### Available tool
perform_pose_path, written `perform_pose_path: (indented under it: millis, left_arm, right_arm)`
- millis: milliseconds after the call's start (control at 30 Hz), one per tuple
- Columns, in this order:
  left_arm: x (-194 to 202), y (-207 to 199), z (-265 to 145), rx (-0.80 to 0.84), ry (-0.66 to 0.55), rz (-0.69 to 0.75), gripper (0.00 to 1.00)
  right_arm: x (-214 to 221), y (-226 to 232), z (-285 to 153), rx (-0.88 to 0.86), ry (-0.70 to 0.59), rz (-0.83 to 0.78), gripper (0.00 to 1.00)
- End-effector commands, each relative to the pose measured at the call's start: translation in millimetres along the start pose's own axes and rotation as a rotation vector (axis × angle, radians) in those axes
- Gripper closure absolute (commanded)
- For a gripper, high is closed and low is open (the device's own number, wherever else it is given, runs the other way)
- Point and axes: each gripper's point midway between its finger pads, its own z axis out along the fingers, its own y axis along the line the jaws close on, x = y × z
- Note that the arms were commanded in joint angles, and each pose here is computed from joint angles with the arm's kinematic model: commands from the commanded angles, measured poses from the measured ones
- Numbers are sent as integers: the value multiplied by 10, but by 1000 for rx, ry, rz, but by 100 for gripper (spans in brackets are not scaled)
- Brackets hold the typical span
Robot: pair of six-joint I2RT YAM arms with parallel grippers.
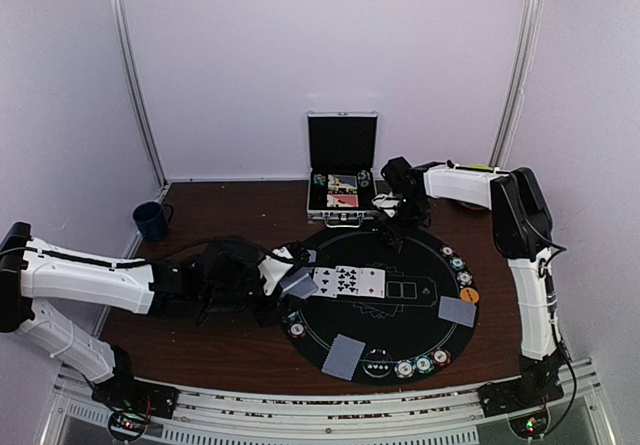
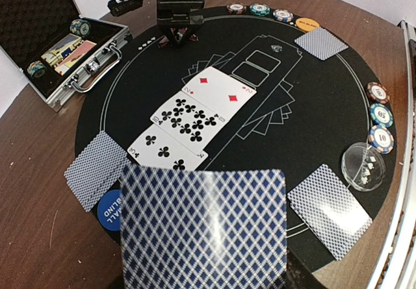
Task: Distribute texas hold em gaming equipment
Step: Pick up the all-in button from the poker table mat.
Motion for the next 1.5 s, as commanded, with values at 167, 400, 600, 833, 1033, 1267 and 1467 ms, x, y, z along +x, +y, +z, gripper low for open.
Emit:
perform_pose_path:
  millis: [167,400,600,833,1033,1267,1467]
  left_arm:
    - [-186,7,-28,-4,-69,-11,47]
    - [-184,4,-21,-3,-68,-9,47]
    - [-184,6,-23,-4,-68,-10,47]
    - [-183,6,-19,-4,-68,-10,47]
    - [-178,5,-15,-4,-66,-9,47]
    - [-181,13,-16,-8,-67,-10,47]
    - [-175,15,-12,-10,-65,-10,47]
  right_arm:
    - [81,55,130,-122,46,56,20]
    - [110,67,171,-143,57,87,25]
    - [135,97,205,-176,63,96,26]
    - [174,104,293,-196,77,115,34]
    - [155,120,267,-210,74,121,45]
    - [35,117,-52,-212,7,133,50]
    - [-115,395,-471,-216,-69,82,51]
